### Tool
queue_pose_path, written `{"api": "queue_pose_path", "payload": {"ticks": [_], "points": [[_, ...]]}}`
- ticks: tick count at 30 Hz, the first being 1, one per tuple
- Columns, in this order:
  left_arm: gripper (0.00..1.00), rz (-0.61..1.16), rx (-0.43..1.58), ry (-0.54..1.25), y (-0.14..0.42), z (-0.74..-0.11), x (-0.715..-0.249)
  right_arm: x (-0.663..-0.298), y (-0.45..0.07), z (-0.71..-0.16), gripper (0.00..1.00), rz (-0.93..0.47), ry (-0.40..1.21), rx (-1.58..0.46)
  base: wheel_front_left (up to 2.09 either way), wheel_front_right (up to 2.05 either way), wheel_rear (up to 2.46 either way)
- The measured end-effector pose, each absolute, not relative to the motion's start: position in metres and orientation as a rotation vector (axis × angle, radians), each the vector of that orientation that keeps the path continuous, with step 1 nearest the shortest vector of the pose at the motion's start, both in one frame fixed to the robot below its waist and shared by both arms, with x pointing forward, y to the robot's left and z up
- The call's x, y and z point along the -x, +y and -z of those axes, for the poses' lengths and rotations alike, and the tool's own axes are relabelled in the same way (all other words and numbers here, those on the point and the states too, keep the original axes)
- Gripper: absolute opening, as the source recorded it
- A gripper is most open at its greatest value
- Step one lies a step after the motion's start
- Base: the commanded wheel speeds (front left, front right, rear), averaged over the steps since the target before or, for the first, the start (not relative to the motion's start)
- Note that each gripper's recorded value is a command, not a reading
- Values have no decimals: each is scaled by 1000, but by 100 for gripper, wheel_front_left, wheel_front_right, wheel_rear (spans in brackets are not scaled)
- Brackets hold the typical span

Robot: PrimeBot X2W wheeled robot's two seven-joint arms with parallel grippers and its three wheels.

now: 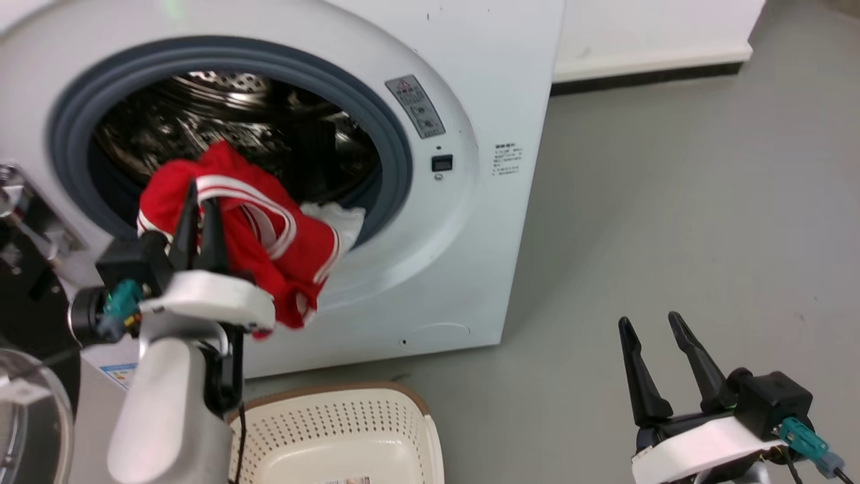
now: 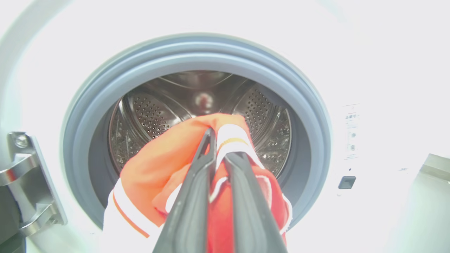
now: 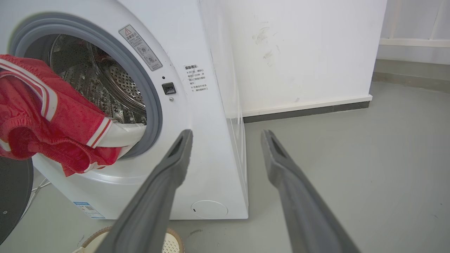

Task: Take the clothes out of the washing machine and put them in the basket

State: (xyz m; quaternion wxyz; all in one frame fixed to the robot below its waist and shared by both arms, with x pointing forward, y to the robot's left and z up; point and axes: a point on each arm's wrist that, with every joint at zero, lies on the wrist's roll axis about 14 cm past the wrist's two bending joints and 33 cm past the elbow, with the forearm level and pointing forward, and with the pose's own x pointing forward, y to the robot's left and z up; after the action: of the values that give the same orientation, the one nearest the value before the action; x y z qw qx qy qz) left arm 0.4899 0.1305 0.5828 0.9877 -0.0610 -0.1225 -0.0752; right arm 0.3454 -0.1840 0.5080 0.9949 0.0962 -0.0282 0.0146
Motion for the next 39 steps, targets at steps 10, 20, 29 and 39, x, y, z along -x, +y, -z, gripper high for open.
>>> {"api": "queue_pose_path", "payload": {"ticks": [10,20,29,39], "points": [[0,151,126,-338,132,-612,-421,-334,-177,-521,100,-57,-84,-187,0,0,0],[0,104,181,-78,130,-539,-372,-342,-172,-521,100,-75,-74,-182,0,0,0],[0,59,227,304,126,-412,-339,-363,-164,-509,100,-98,-39,-185,0,0,0],[0,44,209,509,125,-330,-363,-396,-156,-481,100,-118,29,-192,0,0,0]]}}
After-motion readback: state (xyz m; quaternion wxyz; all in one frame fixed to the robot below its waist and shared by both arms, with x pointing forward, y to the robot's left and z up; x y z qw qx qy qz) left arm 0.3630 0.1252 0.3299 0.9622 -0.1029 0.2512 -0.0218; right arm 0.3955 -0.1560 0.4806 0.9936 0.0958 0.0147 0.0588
